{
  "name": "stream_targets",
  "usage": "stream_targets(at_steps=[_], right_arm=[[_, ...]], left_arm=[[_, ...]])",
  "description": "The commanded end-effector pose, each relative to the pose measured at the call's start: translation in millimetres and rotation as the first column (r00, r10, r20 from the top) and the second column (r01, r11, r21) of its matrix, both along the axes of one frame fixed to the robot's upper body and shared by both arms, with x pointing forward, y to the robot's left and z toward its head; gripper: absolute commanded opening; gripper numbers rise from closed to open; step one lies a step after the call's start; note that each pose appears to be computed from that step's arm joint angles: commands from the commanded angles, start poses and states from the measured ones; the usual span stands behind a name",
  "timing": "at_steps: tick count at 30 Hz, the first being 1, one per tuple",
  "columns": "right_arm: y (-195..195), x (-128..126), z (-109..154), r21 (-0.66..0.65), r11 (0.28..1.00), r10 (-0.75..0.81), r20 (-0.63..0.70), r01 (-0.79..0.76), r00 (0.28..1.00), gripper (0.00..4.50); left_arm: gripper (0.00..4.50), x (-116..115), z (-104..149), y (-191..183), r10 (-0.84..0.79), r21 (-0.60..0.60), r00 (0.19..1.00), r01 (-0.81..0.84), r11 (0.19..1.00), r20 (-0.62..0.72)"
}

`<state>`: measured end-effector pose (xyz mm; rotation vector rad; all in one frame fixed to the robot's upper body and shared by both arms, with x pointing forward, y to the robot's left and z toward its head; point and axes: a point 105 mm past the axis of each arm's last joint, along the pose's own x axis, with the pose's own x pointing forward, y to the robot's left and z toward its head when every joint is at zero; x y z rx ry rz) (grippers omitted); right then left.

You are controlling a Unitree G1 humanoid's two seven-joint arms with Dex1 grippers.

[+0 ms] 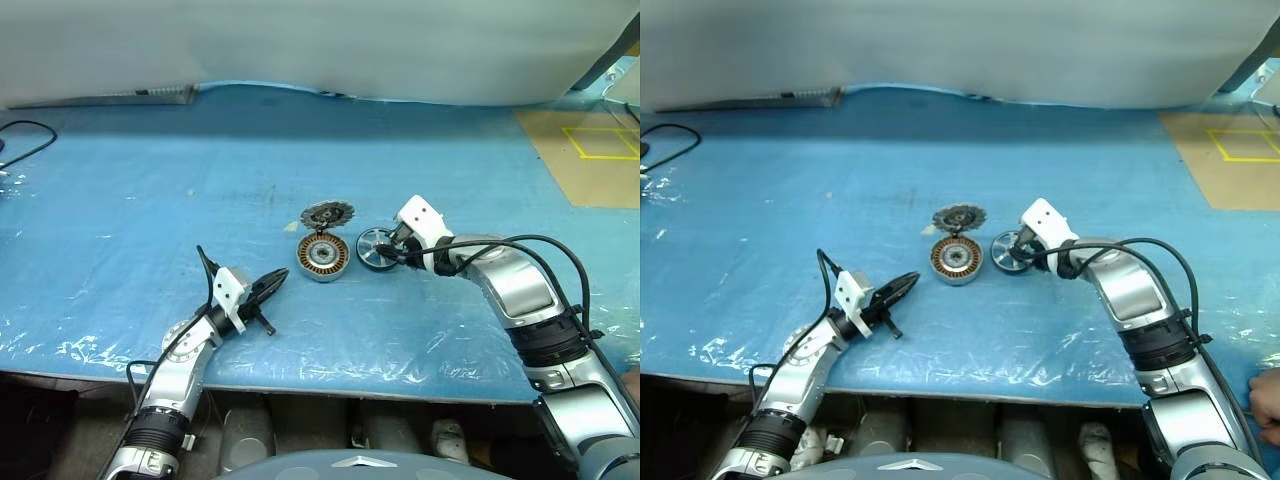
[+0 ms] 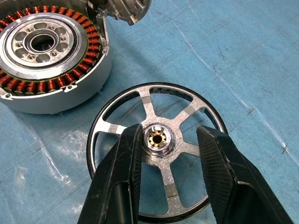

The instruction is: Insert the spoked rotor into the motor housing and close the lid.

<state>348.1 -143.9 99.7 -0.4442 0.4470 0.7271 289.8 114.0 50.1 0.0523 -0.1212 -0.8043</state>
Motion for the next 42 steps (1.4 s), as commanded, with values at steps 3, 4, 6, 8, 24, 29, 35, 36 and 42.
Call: stream_targets(at_steps=[3, 4, 6, 8, 24, 29, 35, 36, 42], right_arm=[[-0.4, -2.0, 7.2, 0.003, 1.000, 0.020, 0.017, -0.020, 1.000, 1.88], [-0.6, -2.1, 7.7, 0.002, 1.000, 0.022, 0.018, -0.022, 1.000, 1.88], [-1.0, -1.2, 9.8, -0.002, 1.000, 0.020, 0.029, -0.020, 0.999, 1.88], [-1.0, -1.0, 11.2, -0.011, 1.000, 0.025, 0.041, -0.024, 0.999, 1.88], [-5.1, -14.4, -4.7, -0.093, 0.989, 0.110, -0.030, -0.112, 0.993, 1.88], [-4.7, -17.2, -6.6, -0.109, 0.986, 0.123, -0.033, -0.126, 0.992, 1.88], [-5.0, -15.7, -16.2, -0.164, 0.984, 0.069, -0.030, -0.073, 0.997, 1.88], [-5.5, -15.1, -17.1, -0.170, 0.983, 0.060, -0.030, -0.064, 0.998, 1.88], [-8.5, -12.8, -19.7, -0.207, 0.978, 0.026, -0.020, -0.029, 0.999, 1.51]], left_arm=[[0.00, -0.7, 8.3, 1.2, 0.002, -0.002, 0.999, -0.002, 1.000, 0.036], [0.00, -0.6, 8.6, 1.0, 0.002, -0.002, 0.999, -0.001, 1.000, 0.037], [0.00, -0.4, 9.9, 0.2, 0.001, -0.002, 0.999, -0.001, 1.000, 0.038], [0.00, -0.3, 11.1, -0.6, -0.001, -0.003, 0.999, 0.001, 1.000, 0.039], [0.00, -0.7, 11.7, 0.0, 0.001, 0.000, 0.999, -0.001, 1.000, 0.036], [0.00, -1.6, 9.5, 0.8, 0.001, 0.001, 1.000, -0.001, 1.000, 0.031], [0.00, -1.8, 7.9, 0.9, 0.000, 0.001, 1.000, 0.000, 1.000, 0.028], [0.00, -1.7, 7.8, 0.9, 0.000, 0.001, 1.000, 0.000, 1.000, 0.028], [0.00, 0.0, 7.8, 1.1, -0.004, 0.001, 1.000, 0.004, 1.000, 0.030]])
